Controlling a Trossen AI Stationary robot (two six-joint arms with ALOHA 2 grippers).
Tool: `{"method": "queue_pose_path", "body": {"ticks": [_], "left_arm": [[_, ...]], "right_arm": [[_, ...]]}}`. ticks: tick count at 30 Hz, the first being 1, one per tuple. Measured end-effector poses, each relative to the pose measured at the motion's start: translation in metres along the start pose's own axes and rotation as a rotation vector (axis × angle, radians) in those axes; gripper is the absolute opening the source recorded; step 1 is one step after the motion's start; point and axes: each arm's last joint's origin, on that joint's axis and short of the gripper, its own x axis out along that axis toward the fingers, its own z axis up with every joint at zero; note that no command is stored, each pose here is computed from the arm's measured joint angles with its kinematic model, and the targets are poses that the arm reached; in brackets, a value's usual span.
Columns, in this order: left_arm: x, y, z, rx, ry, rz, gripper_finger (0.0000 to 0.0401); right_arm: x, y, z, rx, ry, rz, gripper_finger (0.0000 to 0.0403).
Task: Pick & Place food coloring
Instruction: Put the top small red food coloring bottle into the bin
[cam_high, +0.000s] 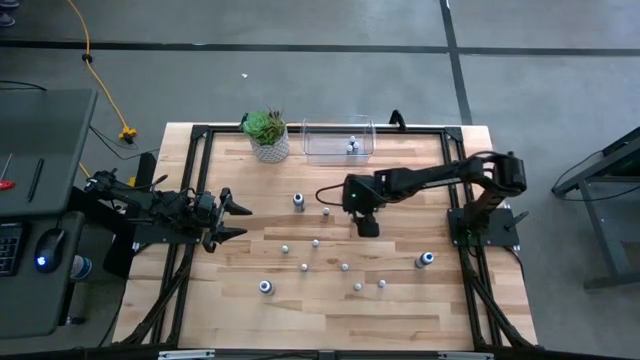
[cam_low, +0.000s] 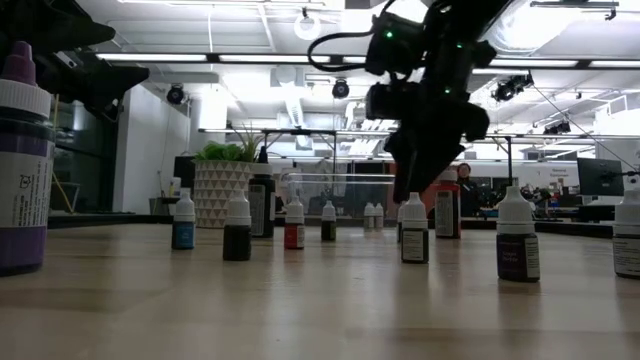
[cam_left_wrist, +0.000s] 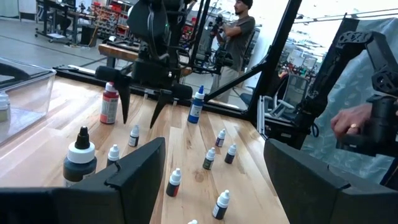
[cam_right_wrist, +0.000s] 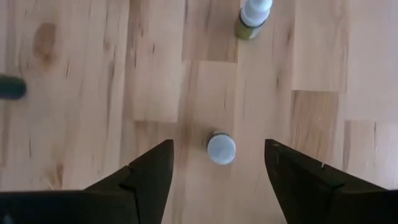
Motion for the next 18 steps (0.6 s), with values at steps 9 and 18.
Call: {"method": "queue_pose_path", "body": {"ticks": [9,18], "left_arm": [[0.000,0.000,0.000,0.000,0.000,0.000,0.0271],[0.000,0.000,0.000,0.000,0.000,0.000,0.0271]], "right_arm": [[0.004,0.000,-0.004,-0.002,0.024,0.002,0.0229],[0.016,-0.001,-0.004,0.032,0.041,0.010,0.0200]]}}
